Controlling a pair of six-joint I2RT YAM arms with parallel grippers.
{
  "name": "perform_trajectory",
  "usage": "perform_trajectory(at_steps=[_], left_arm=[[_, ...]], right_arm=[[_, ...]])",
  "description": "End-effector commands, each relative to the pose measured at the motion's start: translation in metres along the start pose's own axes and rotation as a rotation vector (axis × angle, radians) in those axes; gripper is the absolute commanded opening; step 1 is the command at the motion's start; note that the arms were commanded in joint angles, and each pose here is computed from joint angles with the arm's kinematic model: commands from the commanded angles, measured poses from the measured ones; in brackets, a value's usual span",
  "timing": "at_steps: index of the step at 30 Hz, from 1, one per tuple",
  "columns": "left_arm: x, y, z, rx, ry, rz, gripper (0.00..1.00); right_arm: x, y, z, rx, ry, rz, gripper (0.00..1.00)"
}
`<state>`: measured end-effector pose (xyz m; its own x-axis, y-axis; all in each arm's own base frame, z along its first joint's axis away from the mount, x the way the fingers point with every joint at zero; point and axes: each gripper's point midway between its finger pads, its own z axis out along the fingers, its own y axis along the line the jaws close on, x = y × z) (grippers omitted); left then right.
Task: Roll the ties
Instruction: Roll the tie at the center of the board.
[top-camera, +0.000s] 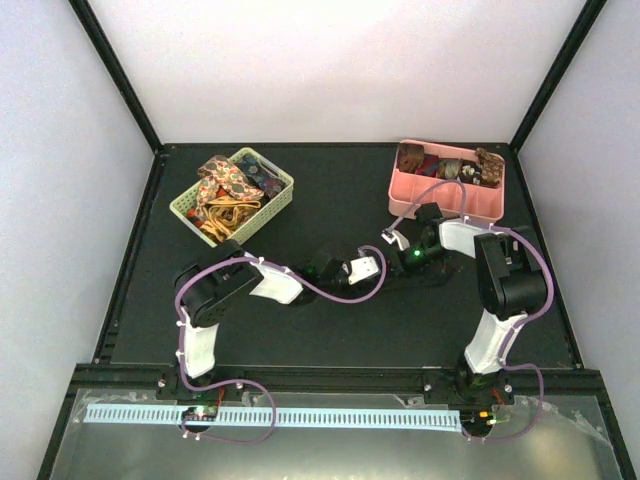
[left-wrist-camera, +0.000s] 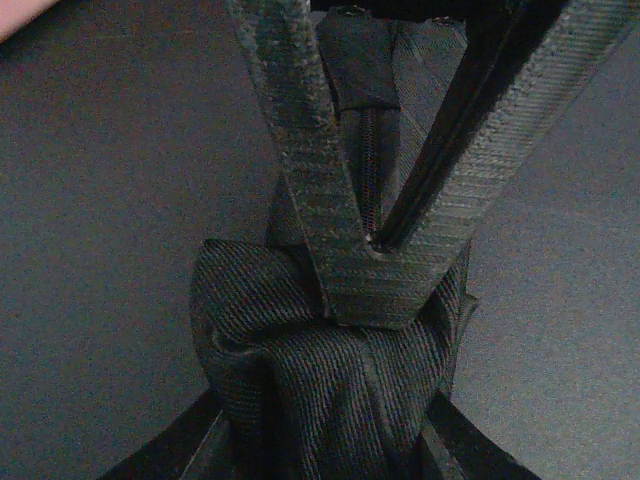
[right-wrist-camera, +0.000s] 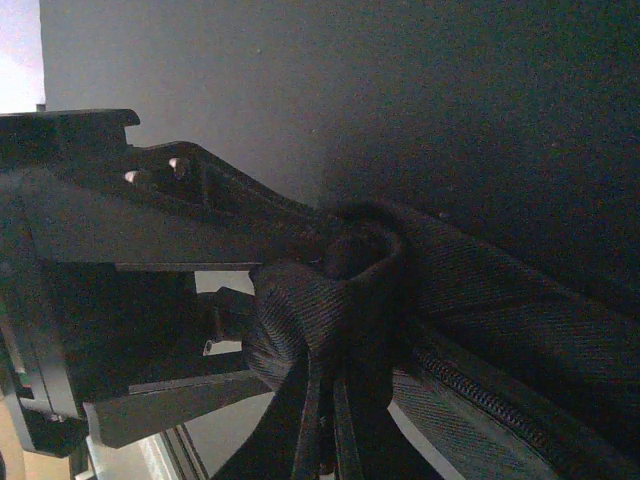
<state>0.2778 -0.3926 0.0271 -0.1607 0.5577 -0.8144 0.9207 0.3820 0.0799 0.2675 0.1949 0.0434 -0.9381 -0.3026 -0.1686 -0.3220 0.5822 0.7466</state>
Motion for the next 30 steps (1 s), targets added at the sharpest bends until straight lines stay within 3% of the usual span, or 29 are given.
perform_trajectory(at_steps=[1, 5, 10, 12, 16, 22, 26, 30], left_arm=[[-0.002, 0.002, 0.003, -0.004, -0.008, -0.006, 0.26], [0.004, 0.004, 0.003, -0.011, 0.022, -0.026, 0.28], [0.001, 0.005, 0.002, -0.023, 0.002, -0.048, 0.49], [-0.002, 0.004, 0.002, -0.024, -0.013, -0.046, 0.53], [-0.012, 0.005, 0.003, -0.033, -0.042, -0.042, 0.53], [-0.019, 0.014, 0.005, -0.081, -0.059, -0.047, 0.44], [-0.018, 0.008, 0.007, -0.059, -0.061, -0.047, 0.57], [-0.017, 0.0, -0.001, -0.033, -0.087, -0.026, 0.58]], right_arm=[[0.006, -0.009, 0.004, 0.026, 0.032, 0.015, 0.02], [0.011, -0.016, 0.007, 0.039, 0.048, 0.03, 0.02], [0.009, -0.01, 0.005, 0.011, 0.03, 0.029, 0.02], [0.008, -0.009, 0.005, 0.006, 0.029, 0.028, 0.02], [0.01, -0.011, 0.007, 0.004, 0.033, 0.034, 0.02], [0.01, -0.01, 0.007, -0.003, 0.033, 0.04, 0.02], [0.011, -0.011, 0.009, -0.003, 0.036, 0.043, 0.02], [0.01, -0.012, 0.009, 0.003, 0.035, 0.044, 0.02]])
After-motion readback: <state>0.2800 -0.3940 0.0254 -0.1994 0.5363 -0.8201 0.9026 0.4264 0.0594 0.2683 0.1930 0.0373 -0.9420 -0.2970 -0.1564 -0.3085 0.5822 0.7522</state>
